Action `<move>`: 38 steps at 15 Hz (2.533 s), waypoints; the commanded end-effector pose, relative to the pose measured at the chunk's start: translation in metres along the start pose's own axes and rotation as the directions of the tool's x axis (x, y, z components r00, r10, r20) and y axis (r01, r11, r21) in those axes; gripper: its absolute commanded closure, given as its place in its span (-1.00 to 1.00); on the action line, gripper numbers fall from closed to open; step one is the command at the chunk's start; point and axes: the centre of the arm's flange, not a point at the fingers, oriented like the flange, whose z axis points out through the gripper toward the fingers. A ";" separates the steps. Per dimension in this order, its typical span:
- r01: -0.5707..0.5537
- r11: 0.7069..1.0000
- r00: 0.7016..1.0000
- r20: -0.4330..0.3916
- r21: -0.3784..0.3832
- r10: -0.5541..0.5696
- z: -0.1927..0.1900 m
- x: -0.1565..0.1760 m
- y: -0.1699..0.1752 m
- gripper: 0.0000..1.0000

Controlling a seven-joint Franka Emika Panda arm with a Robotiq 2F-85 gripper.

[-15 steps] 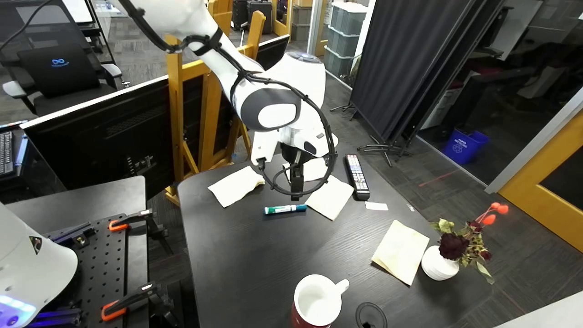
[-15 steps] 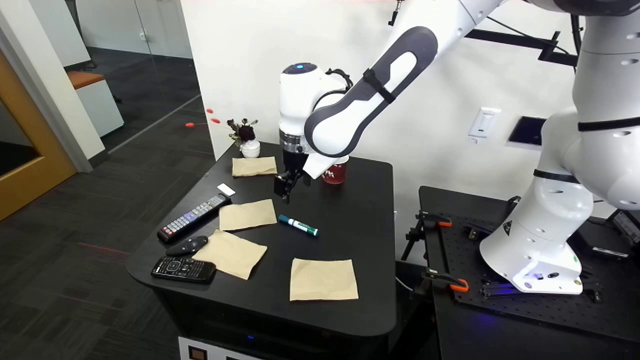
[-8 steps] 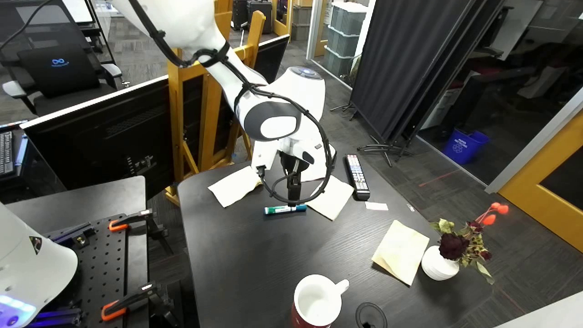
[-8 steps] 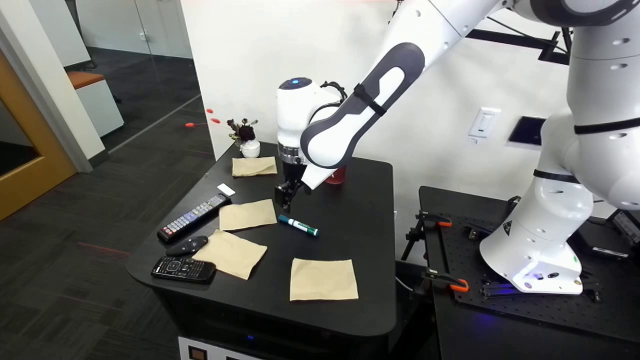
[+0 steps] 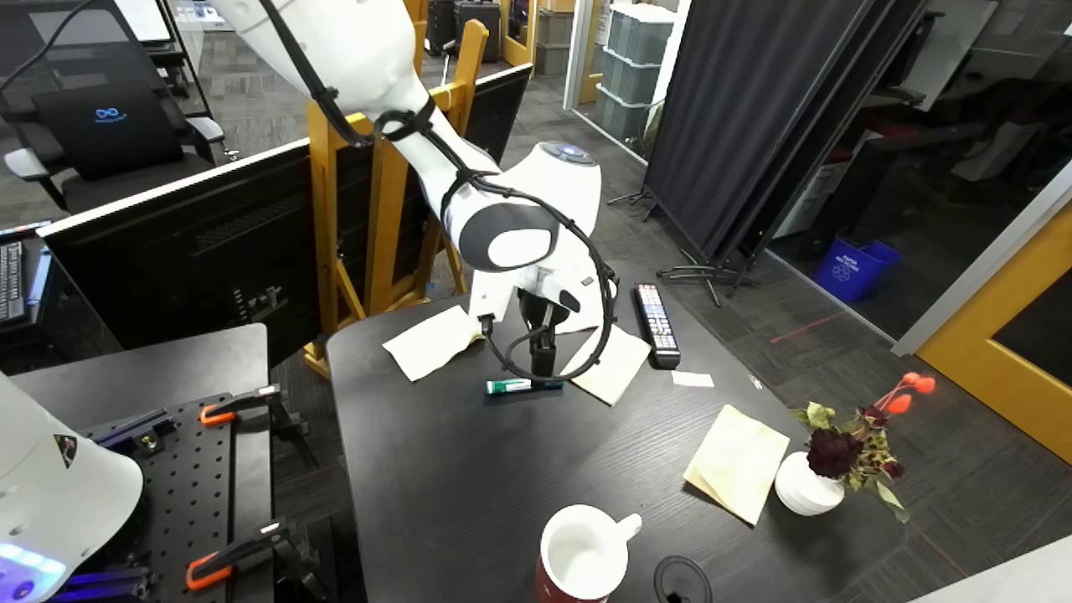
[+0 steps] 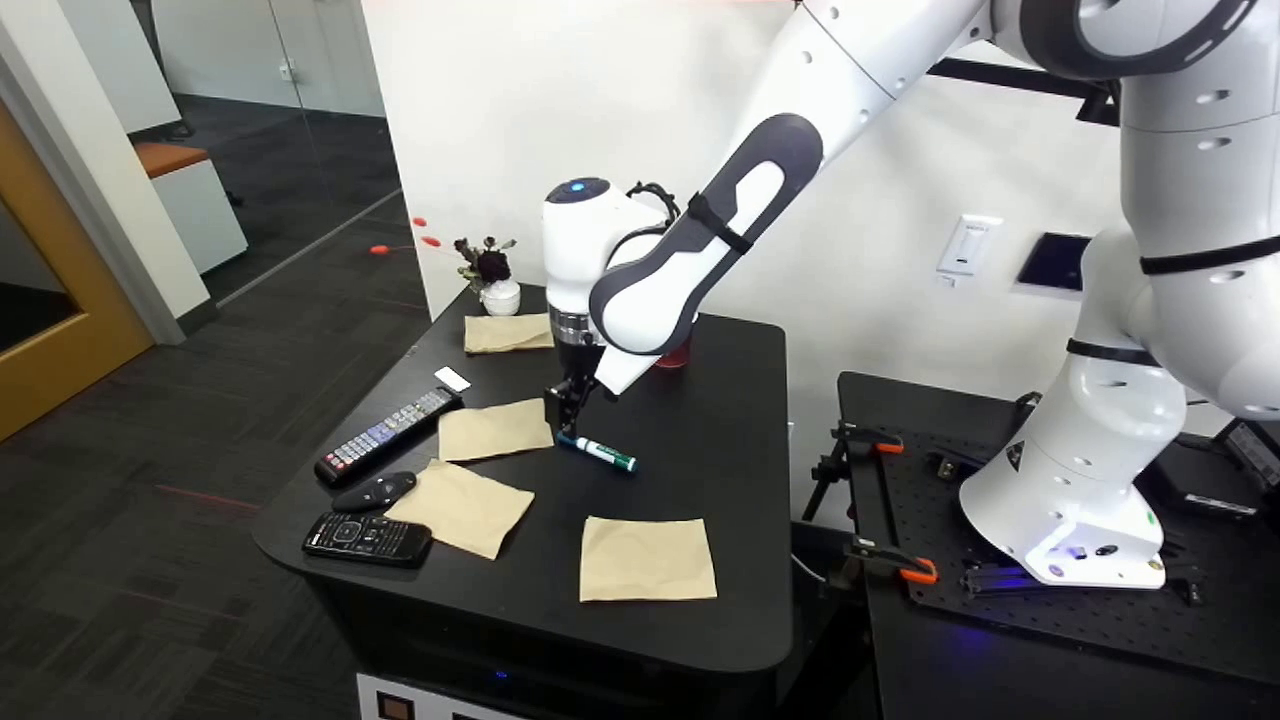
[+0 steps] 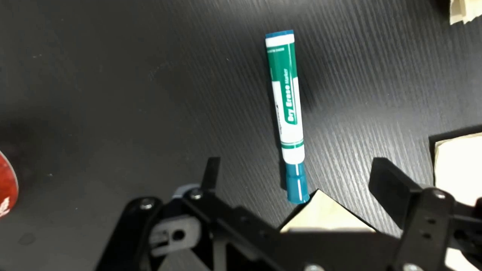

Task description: Pick up the marker and put it in the cup

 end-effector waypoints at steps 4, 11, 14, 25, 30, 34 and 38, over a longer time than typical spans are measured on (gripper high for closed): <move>-0.023 1.000 1.000 0.003 -0.008 0.023 0.025 0.012 -0.001 -1.00; -0.019 0.999 1.000 0.018 -0.031 0.020 0.043 0.011 -0.003 -1.00; -0.016 0.999 0.999 0.027 -0.039 0.017 0.049 0.010 -0.004 -1.00; -0.017 0.999 1.000 0.023 -0.049 0.018 0.052 0.013 -0.004 0.69; -0.042 0.998 0.999 0.031 -0.040 0.043 0.030 0.006 0.004 0.90; -0.041 0.999 0.999 0.016 -0.008 0.041 -0.020 0.001 0.011 0.90; -0.034 0.999 0.999 -0.009 0.007 0.034 -0.077 -0.011 0.018 0.90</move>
